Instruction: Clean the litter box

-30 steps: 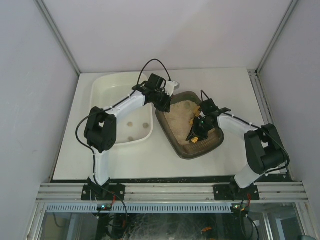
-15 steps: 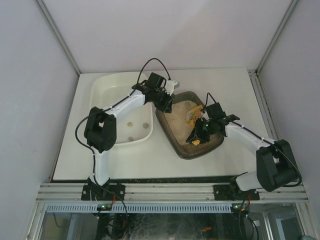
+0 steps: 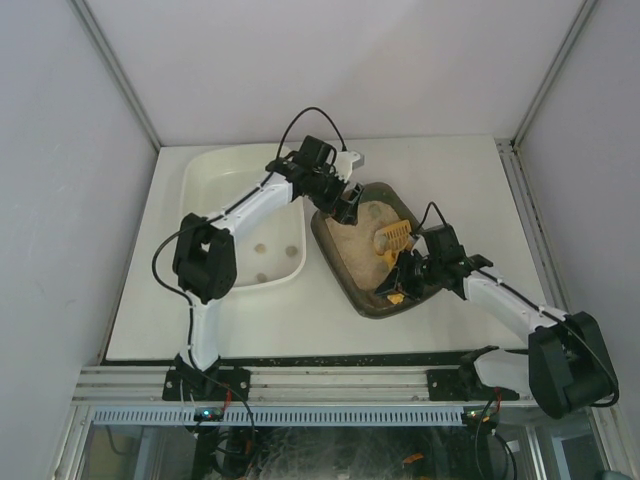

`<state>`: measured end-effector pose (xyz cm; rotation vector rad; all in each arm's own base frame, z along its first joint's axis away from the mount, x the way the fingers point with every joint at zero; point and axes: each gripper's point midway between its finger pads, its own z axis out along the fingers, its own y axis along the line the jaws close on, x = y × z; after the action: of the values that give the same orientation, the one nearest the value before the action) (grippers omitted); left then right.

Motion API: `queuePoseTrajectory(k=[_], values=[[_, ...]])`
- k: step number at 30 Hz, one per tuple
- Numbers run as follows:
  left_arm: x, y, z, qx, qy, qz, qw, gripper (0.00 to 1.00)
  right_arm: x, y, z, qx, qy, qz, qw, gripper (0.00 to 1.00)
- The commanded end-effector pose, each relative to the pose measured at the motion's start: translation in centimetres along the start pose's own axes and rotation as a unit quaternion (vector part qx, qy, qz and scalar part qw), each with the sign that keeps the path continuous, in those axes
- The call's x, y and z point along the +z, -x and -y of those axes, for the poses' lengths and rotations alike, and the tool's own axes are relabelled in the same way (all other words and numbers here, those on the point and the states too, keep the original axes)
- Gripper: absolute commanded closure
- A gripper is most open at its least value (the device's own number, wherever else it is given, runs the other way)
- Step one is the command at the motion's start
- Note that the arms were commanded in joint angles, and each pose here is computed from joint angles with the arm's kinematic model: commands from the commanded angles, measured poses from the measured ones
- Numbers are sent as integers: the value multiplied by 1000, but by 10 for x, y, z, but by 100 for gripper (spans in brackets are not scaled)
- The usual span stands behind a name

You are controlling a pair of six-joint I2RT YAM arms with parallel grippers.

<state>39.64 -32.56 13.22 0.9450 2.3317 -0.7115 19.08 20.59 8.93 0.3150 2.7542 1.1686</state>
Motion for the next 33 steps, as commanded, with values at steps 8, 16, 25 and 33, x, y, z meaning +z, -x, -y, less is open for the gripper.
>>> queuePoseTrajectory(k=[8, 16, 25, 33], values=[[9, -4, -23, 128, 60, -43, 989, 0, -15, -4, -36, -38, 73, 39, 996, 100], [-28, 11, -9, 218, 101, -34, 970, 0, -10, -10, -33, -42, 67, 38, 996, 100], [-31, 30, -48, 258, 144, -33, 955, 0, -19, -3, -43, -54, 158, 106, 980, 100], [-19, 29, -45, 255, 119, -39, 959, 0, -21, -10, -34, -25, 206, 145, 967, 100]])
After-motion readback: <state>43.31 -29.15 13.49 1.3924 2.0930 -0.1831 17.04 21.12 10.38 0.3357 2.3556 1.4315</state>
